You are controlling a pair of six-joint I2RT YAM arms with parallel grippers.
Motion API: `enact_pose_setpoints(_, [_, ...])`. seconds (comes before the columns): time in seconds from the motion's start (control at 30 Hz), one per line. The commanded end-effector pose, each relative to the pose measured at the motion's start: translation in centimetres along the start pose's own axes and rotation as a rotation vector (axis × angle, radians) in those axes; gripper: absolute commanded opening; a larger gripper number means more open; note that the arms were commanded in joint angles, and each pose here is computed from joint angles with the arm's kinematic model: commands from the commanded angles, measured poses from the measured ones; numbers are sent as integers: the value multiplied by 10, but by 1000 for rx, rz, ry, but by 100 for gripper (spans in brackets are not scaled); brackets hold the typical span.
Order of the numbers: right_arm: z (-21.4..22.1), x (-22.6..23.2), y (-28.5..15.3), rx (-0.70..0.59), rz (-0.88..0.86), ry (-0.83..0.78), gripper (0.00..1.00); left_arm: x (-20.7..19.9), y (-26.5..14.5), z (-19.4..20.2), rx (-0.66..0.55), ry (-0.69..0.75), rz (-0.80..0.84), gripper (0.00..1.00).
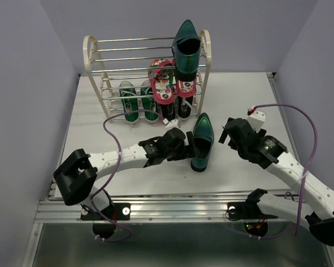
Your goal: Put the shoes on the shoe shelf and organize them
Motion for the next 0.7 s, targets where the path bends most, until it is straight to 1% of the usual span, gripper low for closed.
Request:
enact_pose_setpoints(0.0, [-15,-13,-7,-79,37,-23,100,-21,13,-7,-3,-28,38,99])
enact_pose_setpoints(0.03, [-15,-15,-7,-79,37,-34,100,-23,21,-6,9,-25,32,97])
enact_pose_setpoints(0.07, [-14,-16,-7,-79,38,-38,100,-23,25,-6,15,-24,25,94])
enact_pose_setpoints(0.17, [-17,-18,-8,-86,36,-30,100,-26,38,-6,30,-9,13,80])
enact_pose_setpoints(0.2, [-18,-18,-8,-90,37,-30,100,-26,41,-5,43,2,4,63])
enact_pose_setpoints(0.23, [-18,-18,-9,-91,34,-30,100,-28,45,-6,47,6,-1,54])
enact_pose_setpoints(0.27, [-20,-19,-9,-103,36,-31,100,-29,46,-6,52,13,-2,43])
enact_pose_setpoints(0.3, [-22,-20,-10,-110,39,-30,100,-29,46,-7,54,20,-4,4])
enact_pose_setpoints(0.33, [-23,-20,-11,-119,40,-32,100,-33,45,-12,37,44,-1,0])
enact_pose_setpoints(0.4, [-26,-21,-12,-136,41,-29,100,-38,38,-17,11,91,-3,0])
enact_pose_setpoints(0.43, [-28,-22,-13,-142,41,-31,100,-46,26,-30,-45,143,6,0])
enact_pose_setpoints(0.5, [-30,-23,-14,-160,46,-31,100,-51,8,-37,-70,220,-6,0])
enact_pose_setpoints(0.53, [-32,-24,-14,-171,53,-39,100,-61,-13,-48,-134,287,-2,0])
enact_pose_setpoints(0.6, [-34,-28,-12,-202,82,-52,100,-64,-37,-52,-155,375,-9,0])
enact_pose_setpoints(0.63, [-35,-29,-12,-212,89,-57,100,-73,-64,-57,-199,450,35,0])
enact_pose_setpoints(0.67, [-36,-29,-12,-219,95,-58,100,-75,-79,-58,-213,483,62,0])
Point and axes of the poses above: each gripper's point midway between its finger pads, its own y axis out along the fingers, its own x axis along the line the jaws close on, z = x × y, the point moved 7 cm from there along -y, back along the fingers, and after that the axes turned 11 degrees about y, right-handed, at the moved point
